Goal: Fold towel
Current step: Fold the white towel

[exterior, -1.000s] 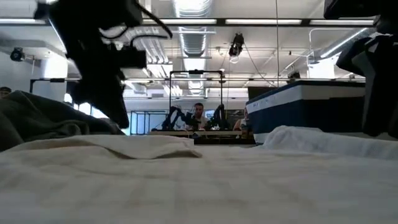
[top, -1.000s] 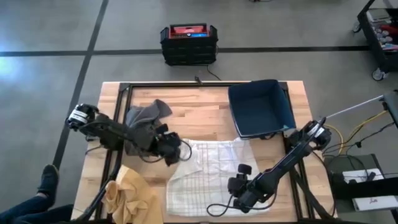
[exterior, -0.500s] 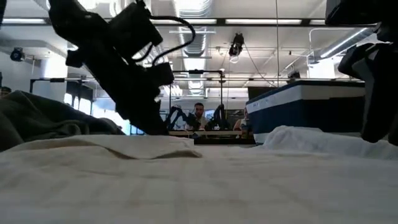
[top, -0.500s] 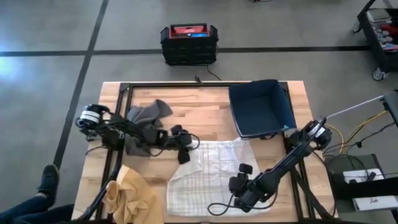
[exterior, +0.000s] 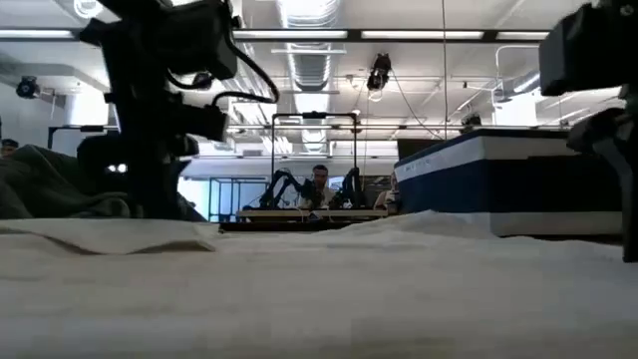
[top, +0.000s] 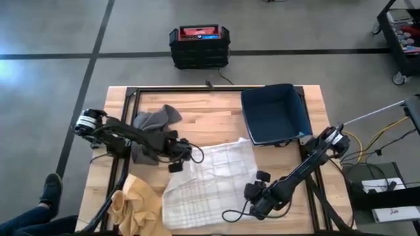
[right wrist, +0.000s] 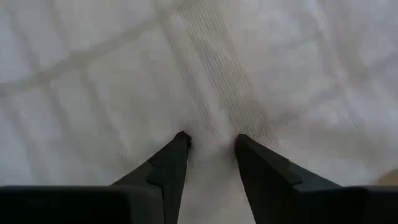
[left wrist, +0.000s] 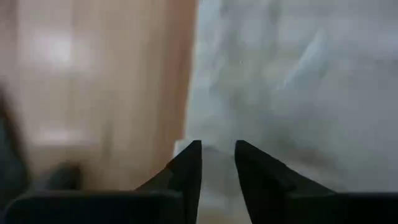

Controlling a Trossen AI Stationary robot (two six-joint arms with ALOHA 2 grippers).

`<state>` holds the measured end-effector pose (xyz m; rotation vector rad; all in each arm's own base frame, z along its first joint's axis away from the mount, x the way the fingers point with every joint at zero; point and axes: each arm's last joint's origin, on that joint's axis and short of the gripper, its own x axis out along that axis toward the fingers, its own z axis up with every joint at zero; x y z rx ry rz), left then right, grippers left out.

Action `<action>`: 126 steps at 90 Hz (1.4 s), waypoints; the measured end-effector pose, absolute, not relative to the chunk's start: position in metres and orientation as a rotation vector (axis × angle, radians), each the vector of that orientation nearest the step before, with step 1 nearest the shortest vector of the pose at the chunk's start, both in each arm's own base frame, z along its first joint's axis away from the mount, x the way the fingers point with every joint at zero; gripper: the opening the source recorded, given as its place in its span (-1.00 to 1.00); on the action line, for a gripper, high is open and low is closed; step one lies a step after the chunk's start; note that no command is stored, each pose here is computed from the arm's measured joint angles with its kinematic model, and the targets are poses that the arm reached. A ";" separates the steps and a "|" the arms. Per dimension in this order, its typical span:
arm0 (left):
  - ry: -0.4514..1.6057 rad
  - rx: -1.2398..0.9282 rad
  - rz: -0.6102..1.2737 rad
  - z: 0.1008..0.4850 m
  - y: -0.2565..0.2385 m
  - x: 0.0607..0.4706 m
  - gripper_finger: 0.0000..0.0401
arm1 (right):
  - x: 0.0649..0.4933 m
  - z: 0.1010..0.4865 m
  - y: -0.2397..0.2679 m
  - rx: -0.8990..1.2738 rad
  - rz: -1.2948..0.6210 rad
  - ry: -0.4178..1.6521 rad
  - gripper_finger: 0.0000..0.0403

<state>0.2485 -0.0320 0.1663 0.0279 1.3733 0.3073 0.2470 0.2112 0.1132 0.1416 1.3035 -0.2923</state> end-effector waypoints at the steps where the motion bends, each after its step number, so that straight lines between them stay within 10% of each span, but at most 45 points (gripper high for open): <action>1: 1.380 0.026 0.309 0.167 -0.032 0.247 -0.61 | 0.246 0.113 0.211 0.143 -0.296 1.310 -0.40; 29: 1.484 -0.080 0.342 0.179 -0.037 0.211 -0.62 | 0.232 0.118 0.207 0.133 -0.341 1.431 -0.53; 56: 0.804 -0.237 0.224 0.208 -0.060 0.244 -0.62 | 0.241 0.127 0.210 0.122 -0.328 1.370 -0.63; 81: 1.062 -0.205 0.302 0.137 -0.063 0.247 -0.63 | 0.243 0.127 0.210 0.129 -0.334 1.342 -0.71; 126: 1.337 -0.137 0.061 0.154 -0.098 0.199 -0.63 | 0.228 0.112 0.199 0.179 -0.440 1.388 -0.88</action>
